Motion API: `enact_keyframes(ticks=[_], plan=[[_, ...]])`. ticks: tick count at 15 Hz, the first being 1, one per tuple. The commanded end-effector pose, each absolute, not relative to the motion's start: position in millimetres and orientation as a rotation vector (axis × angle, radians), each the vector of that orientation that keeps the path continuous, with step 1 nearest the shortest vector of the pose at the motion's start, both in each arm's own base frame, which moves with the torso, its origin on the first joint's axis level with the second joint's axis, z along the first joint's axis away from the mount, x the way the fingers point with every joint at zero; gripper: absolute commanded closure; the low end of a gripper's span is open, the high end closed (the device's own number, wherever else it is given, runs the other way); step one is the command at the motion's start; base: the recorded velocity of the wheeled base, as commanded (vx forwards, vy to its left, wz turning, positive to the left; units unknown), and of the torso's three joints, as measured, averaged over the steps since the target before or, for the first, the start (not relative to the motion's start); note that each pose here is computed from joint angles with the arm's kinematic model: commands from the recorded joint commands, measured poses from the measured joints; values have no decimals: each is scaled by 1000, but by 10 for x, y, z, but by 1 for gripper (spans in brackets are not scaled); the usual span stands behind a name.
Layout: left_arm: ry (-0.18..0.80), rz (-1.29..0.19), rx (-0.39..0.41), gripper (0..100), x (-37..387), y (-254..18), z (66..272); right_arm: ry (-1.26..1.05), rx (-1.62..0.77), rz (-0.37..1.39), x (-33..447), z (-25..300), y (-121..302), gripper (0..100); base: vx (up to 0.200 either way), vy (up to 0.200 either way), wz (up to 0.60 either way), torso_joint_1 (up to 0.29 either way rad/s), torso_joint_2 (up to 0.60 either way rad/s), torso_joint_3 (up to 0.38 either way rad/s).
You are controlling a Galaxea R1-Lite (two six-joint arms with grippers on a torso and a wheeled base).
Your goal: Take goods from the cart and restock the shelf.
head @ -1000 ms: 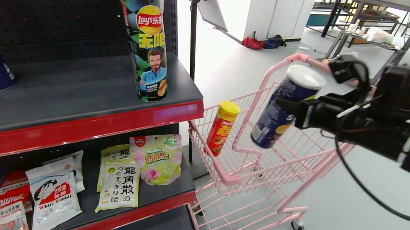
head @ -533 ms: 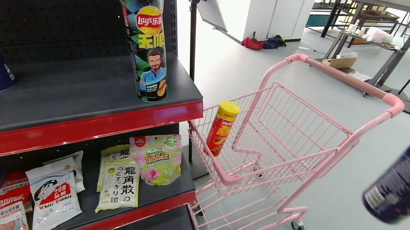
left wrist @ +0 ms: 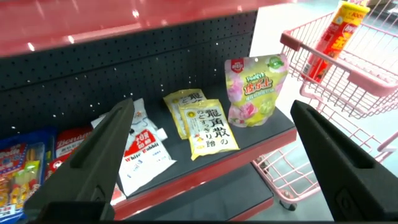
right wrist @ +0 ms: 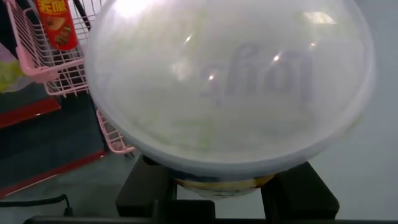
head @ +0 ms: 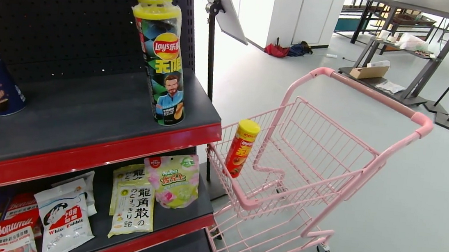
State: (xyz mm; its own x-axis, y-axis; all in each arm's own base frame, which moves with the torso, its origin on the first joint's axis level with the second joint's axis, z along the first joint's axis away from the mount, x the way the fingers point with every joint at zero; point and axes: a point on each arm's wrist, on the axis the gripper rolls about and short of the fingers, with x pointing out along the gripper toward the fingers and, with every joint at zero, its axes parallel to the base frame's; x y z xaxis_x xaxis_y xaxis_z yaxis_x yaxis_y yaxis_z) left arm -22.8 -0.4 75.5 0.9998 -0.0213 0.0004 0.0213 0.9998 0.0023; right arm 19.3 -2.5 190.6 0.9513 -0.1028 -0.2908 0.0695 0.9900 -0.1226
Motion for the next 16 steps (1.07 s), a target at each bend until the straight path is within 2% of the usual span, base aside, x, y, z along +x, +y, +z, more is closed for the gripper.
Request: enact_keyframes(ticks=[1,8,16], plan=[[0,-21,3,0,-228,-4,755,293,-115,-84,179,1912,-26,100,0,0,0,188,-540,-349],[0,-21,3,0,-228,-4,755,303,-118,-82,202,1914,-23,100,0,0,0,211,-558,-352],[2,-21,2,0,-228,-4,753,329,-160,-75,196,1823,-24,100,0,0,0,143,-355,-207]])
